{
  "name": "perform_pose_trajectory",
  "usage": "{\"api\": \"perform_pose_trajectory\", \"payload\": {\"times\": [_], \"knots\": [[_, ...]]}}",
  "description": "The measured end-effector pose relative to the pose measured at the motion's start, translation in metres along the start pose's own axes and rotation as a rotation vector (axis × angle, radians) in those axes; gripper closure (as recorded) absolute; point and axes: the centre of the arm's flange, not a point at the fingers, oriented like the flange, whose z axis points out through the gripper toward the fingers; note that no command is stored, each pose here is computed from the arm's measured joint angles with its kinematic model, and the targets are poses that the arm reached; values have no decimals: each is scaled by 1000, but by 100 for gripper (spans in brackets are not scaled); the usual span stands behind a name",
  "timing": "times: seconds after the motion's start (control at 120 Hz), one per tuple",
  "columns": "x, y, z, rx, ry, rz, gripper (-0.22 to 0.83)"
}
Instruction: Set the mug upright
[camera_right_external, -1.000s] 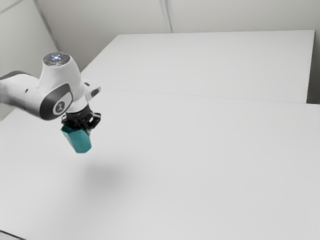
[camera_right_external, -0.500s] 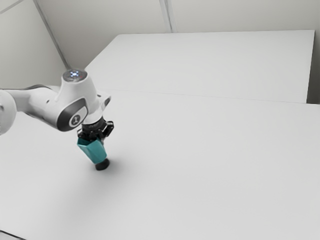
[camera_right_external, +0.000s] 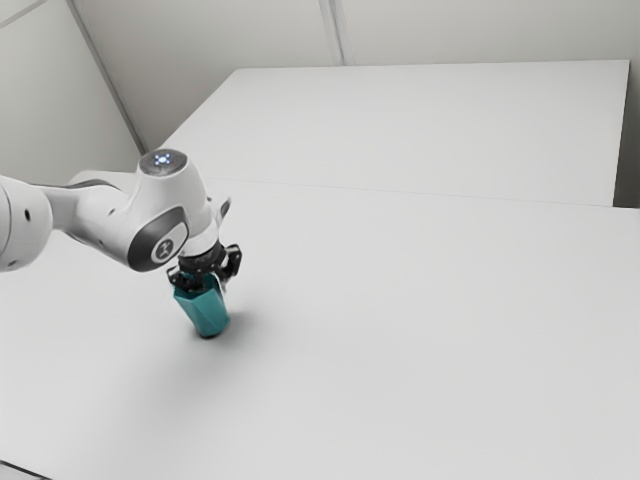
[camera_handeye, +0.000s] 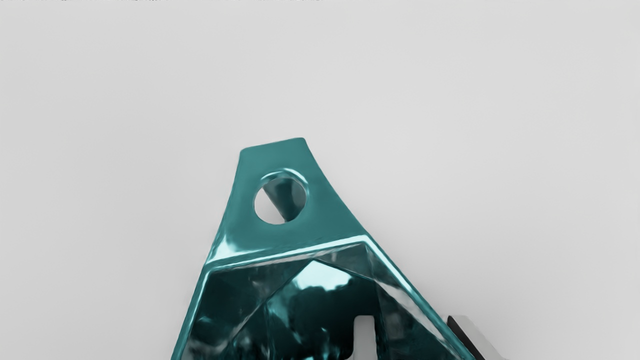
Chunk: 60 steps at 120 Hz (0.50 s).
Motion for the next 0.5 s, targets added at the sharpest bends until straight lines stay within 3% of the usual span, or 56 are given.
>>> {"api": "perform_pose_trajectory", "payload": {"times": [0.1, 0.208, 0.5], "knots": [[1, 1, -7, -11, 11, -12, 34], [2, 1, -15, -21, 23, -21, 20], [-6, 8, -53, -42, 62, -17, 5]]}}
